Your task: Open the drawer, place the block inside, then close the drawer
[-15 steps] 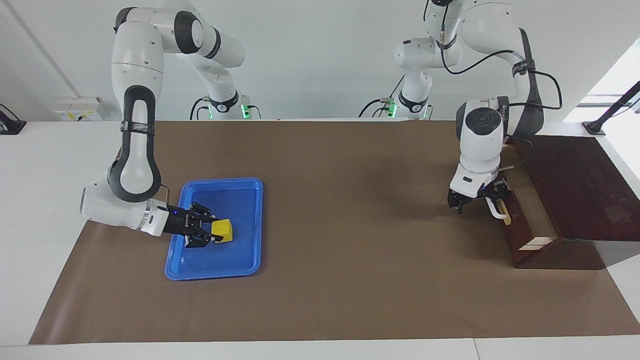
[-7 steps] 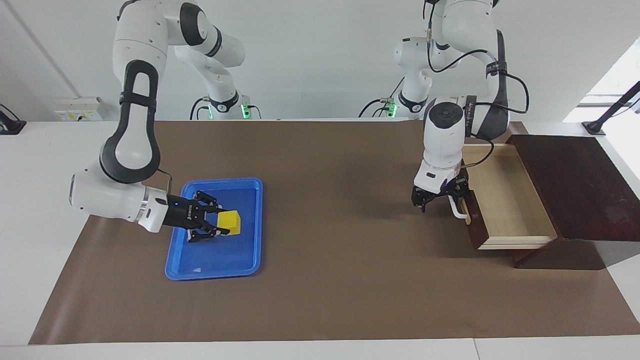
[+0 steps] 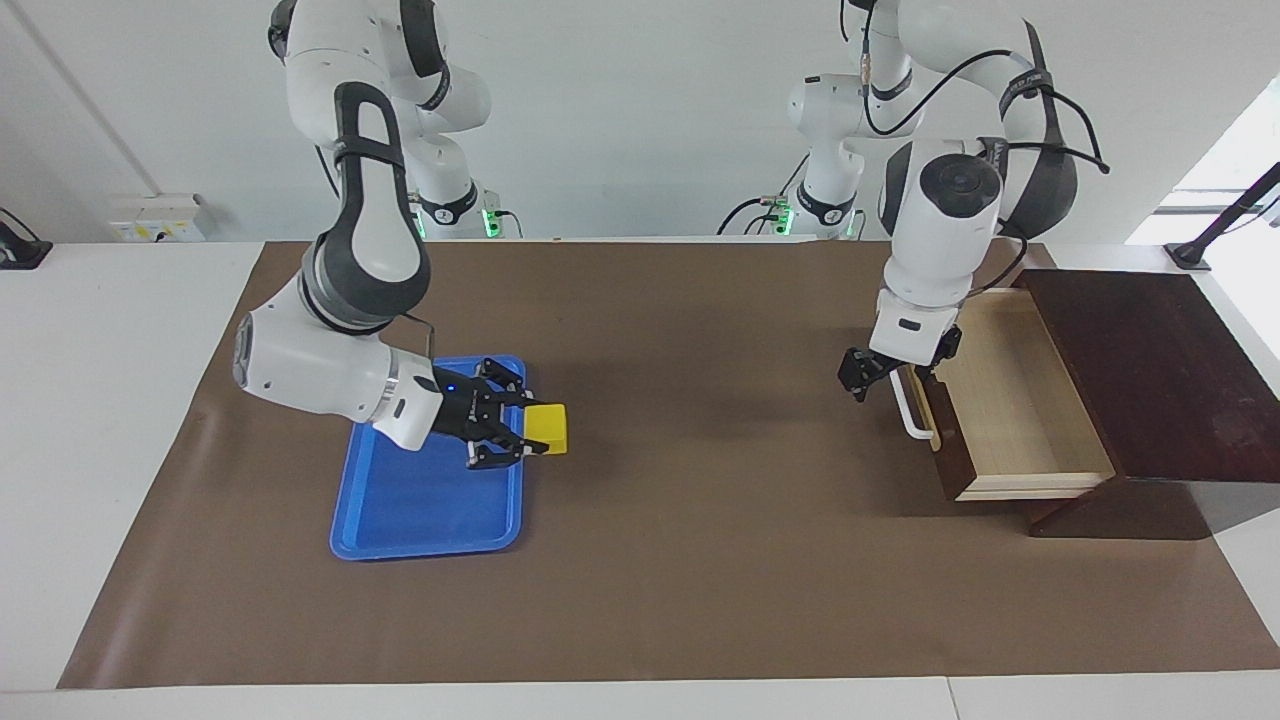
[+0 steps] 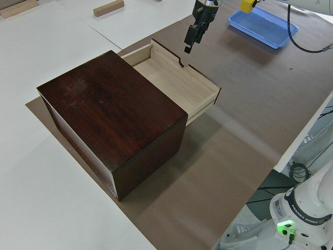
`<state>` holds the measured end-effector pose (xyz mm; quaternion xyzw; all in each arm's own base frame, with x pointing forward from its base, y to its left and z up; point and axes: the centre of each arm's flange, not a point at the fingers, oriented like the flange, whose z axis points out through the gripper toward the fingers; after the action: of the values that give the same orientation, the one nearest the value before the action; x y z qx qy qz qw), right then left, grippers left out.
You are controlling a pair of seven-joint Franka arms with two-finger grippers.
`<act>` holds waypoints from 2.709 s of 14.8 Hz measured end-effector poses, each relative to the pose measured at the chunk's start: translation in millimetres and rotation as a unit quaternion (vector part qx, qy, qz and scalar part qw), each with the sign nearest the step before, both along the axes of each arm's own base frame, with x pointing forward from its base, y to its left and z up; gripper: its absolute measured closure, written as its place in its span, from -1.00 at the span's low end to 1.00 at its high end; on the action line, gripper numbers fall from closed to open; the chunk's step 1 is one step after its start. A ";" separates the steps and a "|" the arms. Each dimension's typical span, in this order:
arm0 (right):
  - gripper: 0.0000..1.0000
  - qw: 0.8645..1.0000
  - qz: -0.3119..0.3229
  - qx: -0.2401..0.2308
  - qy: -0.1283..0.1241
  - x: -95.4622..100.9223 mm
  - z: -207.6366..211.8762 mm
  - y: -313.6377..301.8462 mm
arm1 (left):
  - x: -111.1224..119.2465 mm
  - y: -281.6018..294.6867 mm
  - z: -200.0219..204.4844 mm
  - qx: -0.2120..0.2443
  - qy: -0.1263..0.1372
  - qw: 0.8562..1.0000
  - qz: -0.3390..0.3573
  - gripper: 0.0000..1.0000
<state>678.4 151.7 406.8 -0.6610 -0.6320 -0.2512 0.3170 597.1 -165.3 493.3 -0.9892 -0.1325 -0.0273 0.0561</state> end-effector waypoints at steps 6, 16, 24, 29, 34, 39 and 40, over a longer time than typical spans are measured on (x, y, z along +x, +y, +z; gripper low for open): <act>-0.10 0.999 -0.034 -0.010 -0.032 -14.1 22.7 104.0 | -0.7 -27.1 7.8 -0.056 -0.001 0.960 0.276 -1.00; -0.10 0.993 -0.089 -0.001 -0.075 -55.6 43.2 227.0 | -4.2 -96.2 14.5 -0.086 -0.008 0.847 0.525 -1.00; -0.10 0.994 -0.099 0.001 -0.055 -62.7 43.2 238.6 | -7.0 -126.6 12.4 -0.102 -0.014 0.847 0.521 -1.00; -0.10 0.994 -0.097 0.001 -0.053 -66.8 43.4 245.1 | -1.8 -131.0 17.8 -0.117 -0.022 0.840 0.529 -1.00; -0.10 0.994 -0.097 0.001 -0.053 -66.6 43.4 244.8 | 0.0 -140.6 13.3 -0.117 -0.020 0.843 0.525 -0.96; -0.10 0.994 -0.097 0.001 -0.053 -66.6 43.4 244.7 | -3.7 -145.7 12.7 -0.113 -0.017 0.845 0.522 -0.62; -0.10 0.994 -0.098 0.001 -0.053 -66.3 43.0 244.3 | -4.0 -145.1 12.4 -0.110 -0.016 0.845 0.522 -0.47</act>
<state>612.1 396.0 449.8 -0.7053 -0.5797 -0.3163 0.2577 593.1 -310.4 505.7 -0.7727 -0.6328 0.0053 -0.0495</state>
